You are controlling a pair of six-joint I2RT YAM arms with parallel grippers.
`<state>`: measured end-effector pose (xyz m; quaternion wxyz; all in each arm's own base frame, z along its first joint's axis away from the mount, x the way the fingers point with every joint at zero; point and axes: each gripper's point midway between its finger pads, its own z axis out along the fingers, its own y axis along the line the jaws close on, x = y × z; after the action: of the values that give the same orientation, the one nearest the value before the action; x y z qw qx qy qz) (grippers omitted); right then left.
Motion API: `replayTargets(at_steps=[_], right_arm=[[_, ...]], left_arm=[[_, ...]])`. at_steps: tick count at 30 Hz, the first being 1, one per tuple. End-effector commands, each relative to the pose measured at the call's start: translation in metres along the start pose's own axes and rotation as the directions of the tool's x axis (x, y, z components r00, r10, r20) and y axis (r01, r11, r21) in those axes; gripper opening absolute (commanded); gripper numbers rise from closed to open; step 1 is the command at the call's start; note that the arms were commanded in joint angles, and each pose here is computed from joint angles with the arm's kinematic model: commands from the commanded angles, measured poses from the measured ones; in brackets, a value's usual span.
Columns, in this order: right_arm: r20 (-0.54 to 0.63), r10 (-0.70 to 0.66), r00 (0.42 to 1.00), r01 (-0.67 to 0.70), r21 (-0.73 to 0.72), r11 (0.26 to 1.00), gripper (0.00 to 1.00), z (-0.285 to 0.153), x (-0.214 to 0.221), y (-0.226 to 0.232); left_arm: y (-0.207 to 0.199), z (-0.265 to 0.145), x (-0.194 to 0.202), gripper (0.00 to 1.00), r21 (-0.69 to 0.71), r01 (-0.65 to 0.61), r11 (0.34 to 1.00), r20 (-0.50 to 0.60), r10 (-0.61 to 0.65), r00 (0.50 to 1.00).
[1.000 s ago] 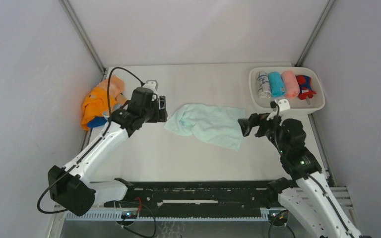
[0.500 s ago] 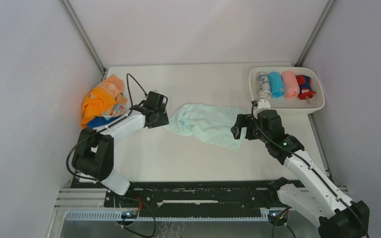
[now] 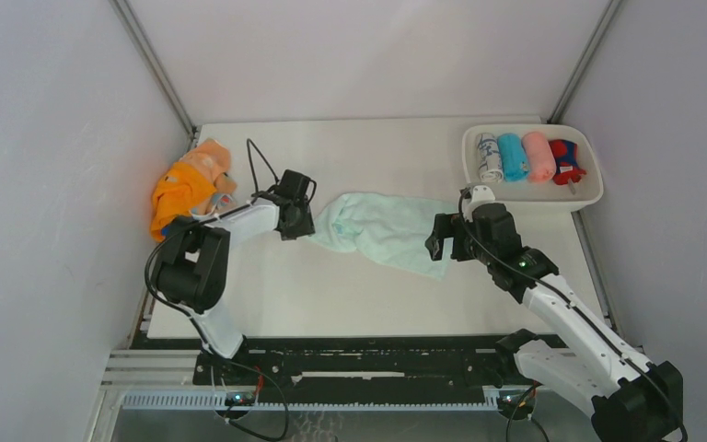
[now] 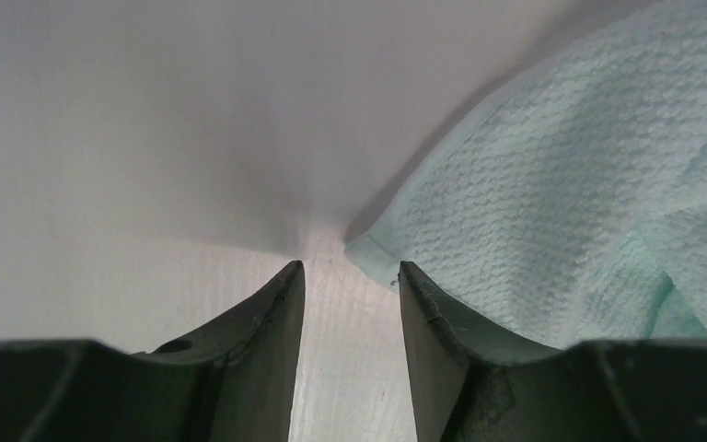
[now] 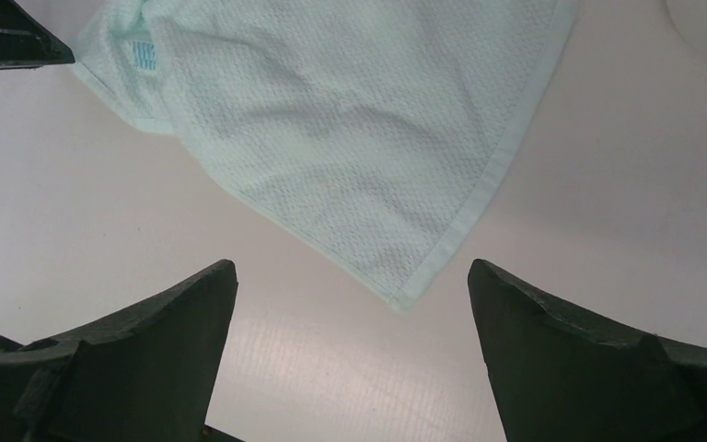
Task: Roll the towels
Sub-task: Flatten out the towel at the center of the board.
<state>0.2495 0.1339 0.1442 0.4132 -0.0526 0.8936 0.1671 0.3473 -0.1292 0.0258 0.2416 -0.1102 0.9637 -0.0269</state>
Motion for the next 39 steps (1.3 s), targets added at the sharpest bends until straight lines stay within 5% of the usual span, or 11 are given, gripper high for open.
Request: replayTargets(at_steps=[1,12,20,31,39], right_arm=[[0.074,0.004,0.997,-0.003,-0.008,1.000,0.95,-0.005,-0.024,0.007],[0.083,-0.007,0.996,0.007,-0.002,1.000,0.95,-0.008,-0.024,0.007],[0.074,-0.016,0.997,0.017,-0.009,1.000,0.95,-0.006,-0.022,0.009],[0.006,-0.052,0.999,0.052,-0.045,0.998,0.94,0.016,-0.018,0.028],[-0.057,-0.097,0.994,0.098,0.018,0.995,0.88,0.063,-0.043,0.033]], left_arm=[[-0.019,-0.003,-0.026,0.47,0.059,0.004,0.998,0.055,-0.007,0.998],[-0.012,0.011,-0.006,0.38,-0.017,-0.046,0.999,-0.018,0.045,0.999],[-0.008,0.004,-0.001,0.01,-0.051,-0.092,0.994,-0.018,0.091,0.996],[0.062,-0.067,0.022,0.00,-0.222,-0.102,0.970,0.032,0.111,0.993],[0.082,-0.081,0.039,0.00,-0.252,-0.077,0.965,0.040,0.090,0.995]])
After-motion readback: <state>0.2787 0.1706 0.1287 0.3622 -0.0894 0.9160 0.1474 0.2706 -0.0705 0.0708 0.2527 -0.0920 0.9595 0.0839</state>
